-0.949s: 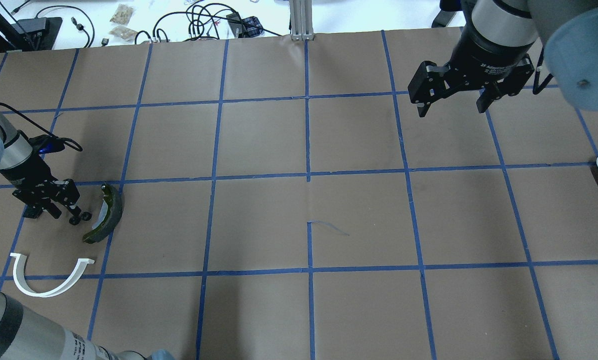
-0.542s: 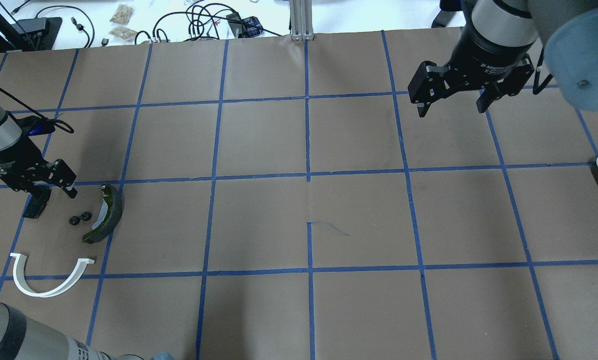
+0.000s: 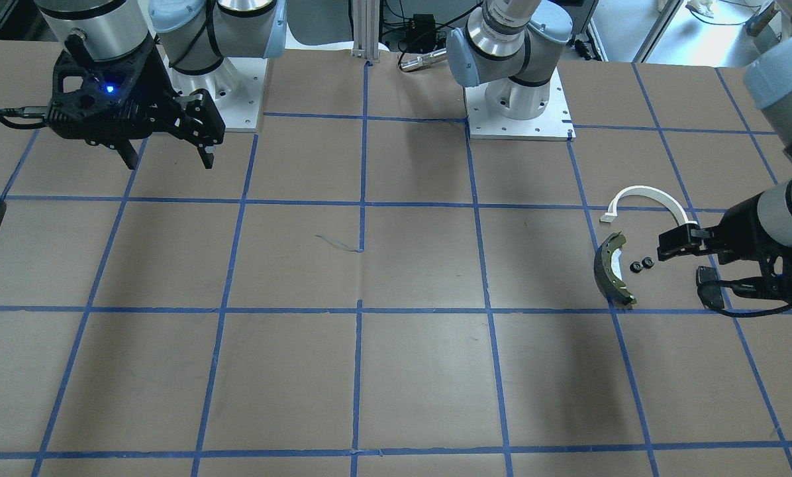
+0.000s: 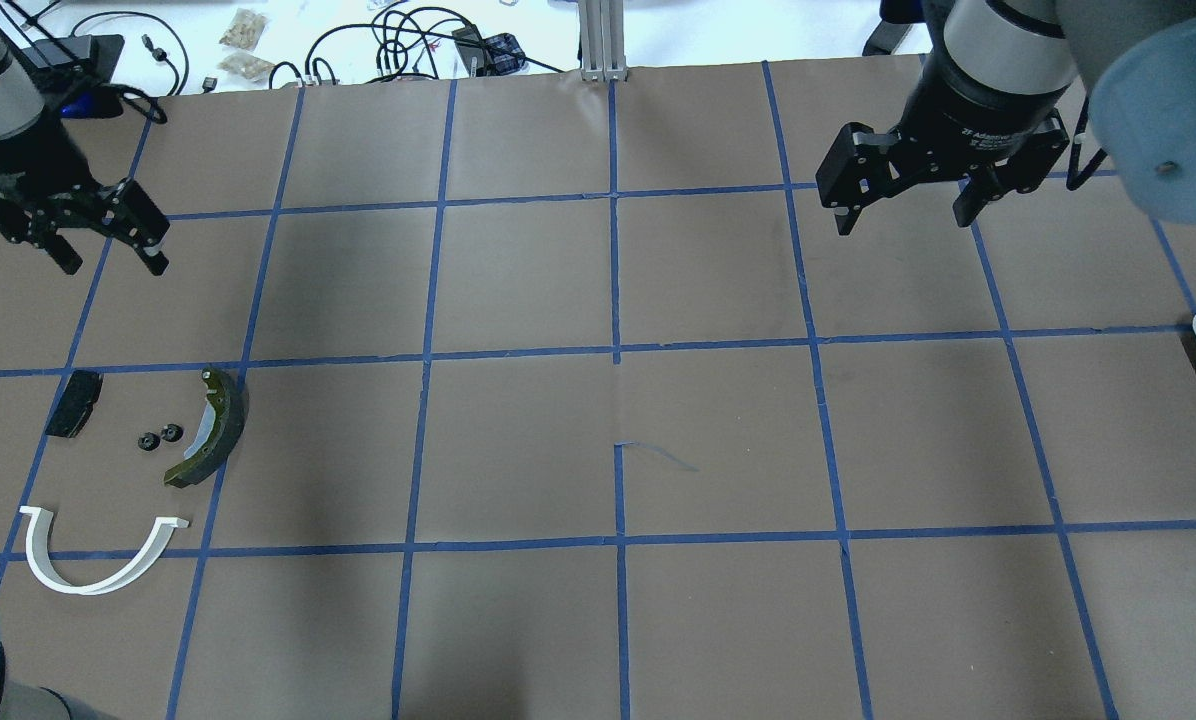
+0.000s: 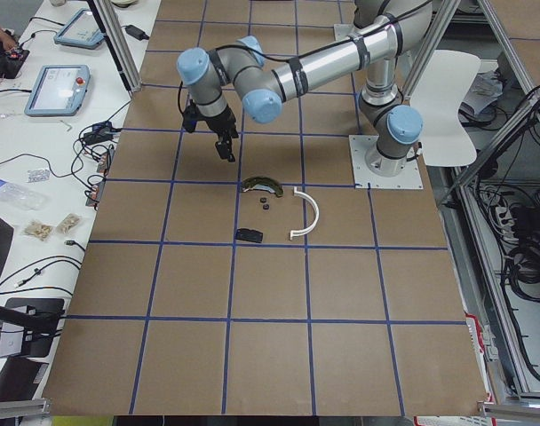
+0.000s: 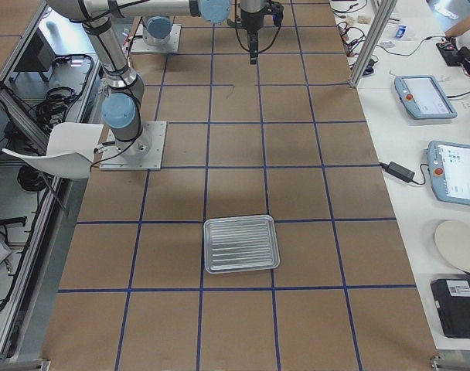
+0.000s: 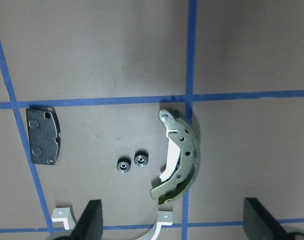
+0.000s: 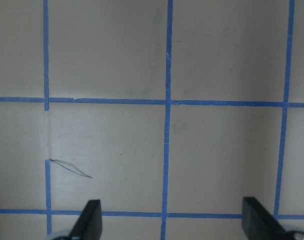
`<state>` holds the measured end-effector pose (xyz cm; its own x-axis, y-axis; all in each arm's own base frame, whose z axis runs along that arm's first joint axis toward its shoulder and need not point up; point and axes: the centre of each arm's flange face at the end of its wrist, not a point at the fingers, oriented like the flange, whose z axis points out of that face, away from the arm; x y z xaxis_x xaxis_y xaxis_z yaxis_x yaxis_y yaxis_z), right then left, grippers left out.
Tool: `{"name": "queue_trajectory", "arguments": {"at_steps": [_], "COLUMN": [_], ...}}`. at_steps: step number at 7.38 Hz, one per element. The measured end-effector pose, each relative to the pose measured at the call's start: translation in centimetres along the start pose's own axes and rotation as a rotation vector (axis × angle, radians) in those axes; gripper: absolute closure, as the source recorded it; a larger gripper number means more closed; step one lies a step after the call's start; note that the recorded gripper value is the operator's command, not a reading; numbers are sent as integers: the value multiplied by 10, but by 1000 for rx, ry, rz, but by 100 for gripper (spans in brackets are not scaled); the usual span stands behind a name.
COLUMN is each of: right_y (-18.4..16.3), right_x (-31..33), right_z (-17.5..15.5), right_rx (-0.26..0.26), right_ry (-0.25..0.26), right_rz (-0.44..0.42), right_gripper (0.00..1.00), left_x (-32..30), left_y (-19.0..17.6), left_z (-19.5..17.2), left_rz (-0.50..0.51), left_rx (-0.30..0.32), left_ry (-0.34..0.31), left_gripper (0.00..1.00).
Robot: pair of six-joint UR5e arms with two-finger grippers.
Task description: Place bearing gear from tray to pile
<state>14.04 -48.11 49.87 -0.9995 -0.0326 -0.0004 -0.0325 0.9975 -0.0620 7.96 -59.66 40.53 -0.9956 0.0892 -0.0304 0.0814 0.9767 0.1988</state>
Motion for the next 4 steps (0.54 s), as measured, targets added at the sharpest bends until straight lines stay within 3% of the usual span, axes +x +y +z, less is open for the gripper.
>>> {"name": "queue_trajectory", "arguments": {"at_steps": [2, 4], "right_y": [0, 0], "right_x": [0, 0], "right_z": [-1, -1], "right_rx": [2, 3], "right_ry": [0, 1], "right_rz": [0, 0], "right_gripper": [0, 0], "left_x": [88, 171], "left_y": [13, 34], "left_z": [-51, -77], "left_rz": [26, 47], "left_rx": [75, 139], "left_ry": [-46, -13], "left_gripper": [0, 0]}}
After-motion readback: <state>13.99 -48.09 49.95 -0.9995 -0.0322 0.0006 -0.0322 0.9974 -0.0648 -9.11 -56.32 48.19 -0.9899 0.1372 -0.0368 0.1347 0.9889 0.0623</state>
